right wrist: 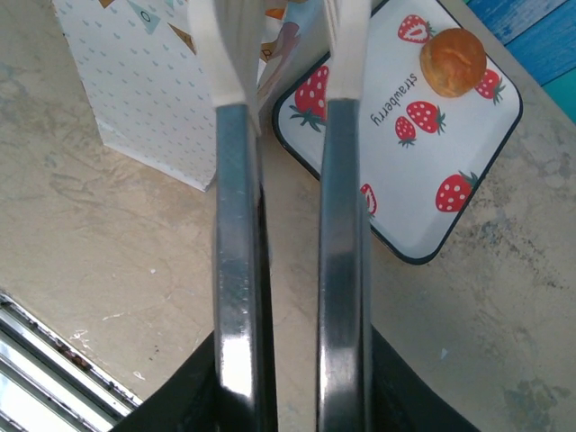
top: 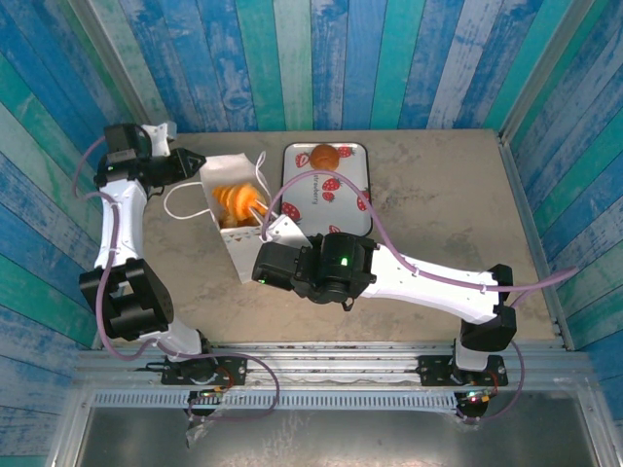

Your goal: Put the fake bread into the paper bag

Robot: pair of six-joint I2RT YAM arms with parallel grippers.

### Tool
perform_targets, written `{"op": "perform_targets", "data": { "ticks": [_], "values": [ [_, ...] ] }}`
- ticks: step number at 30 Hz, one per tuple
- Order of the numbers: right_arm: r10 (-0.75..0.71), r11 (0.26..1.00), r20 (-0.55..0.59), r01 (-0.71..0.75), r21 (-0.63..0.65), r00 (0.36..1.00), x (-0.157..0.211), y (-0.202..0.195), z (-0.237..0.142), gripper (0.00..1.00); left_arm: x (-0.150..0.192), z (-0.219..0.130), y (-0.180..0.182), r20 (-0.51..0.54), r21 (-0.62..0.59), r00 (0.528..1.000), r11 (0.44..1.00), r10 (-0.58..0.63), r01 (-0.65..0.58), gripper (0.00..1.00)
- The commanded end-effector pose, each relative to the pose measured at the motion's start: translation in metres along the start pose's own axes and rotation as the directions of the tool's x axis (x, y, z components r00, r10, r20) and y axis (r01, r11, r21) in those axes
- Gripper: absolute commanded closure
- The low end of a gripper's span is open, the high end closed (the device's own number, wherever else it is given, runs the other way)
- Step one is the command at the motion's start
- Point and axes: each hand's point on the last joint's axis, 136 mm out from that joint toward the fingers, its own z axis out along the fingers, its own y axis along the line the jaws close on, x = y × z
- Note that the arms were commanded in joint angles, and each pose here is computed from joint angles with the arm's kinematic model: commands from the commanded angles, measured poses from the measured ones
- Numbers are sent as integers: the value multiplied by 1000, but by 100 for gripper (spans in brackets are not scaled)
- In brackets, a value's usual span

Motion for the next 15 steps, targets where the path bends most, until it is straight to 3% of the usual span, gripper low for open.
{"op": "perform_targets", "data": {
  "ticks": [1, 4, 15],
  "values": [
    [41, 999, 39, -41, 16, 998, -10, -6, -6, 62, -1, 0, 2, -2, 1, 1000, 1000, -4, 4, 70],
    [46, 999, 46, -47, 14, 998, -13, -6, -6, 58, 0, -1, 3, -3, 2, 1000, 1000, -4, 4, 70],
    [61, 998, 72, -61, -6, 996, -20, -6, -11, 58, -2, -2, 1, 3, 4, 1000, 1000, 0, 0, 70]
  ]
}}
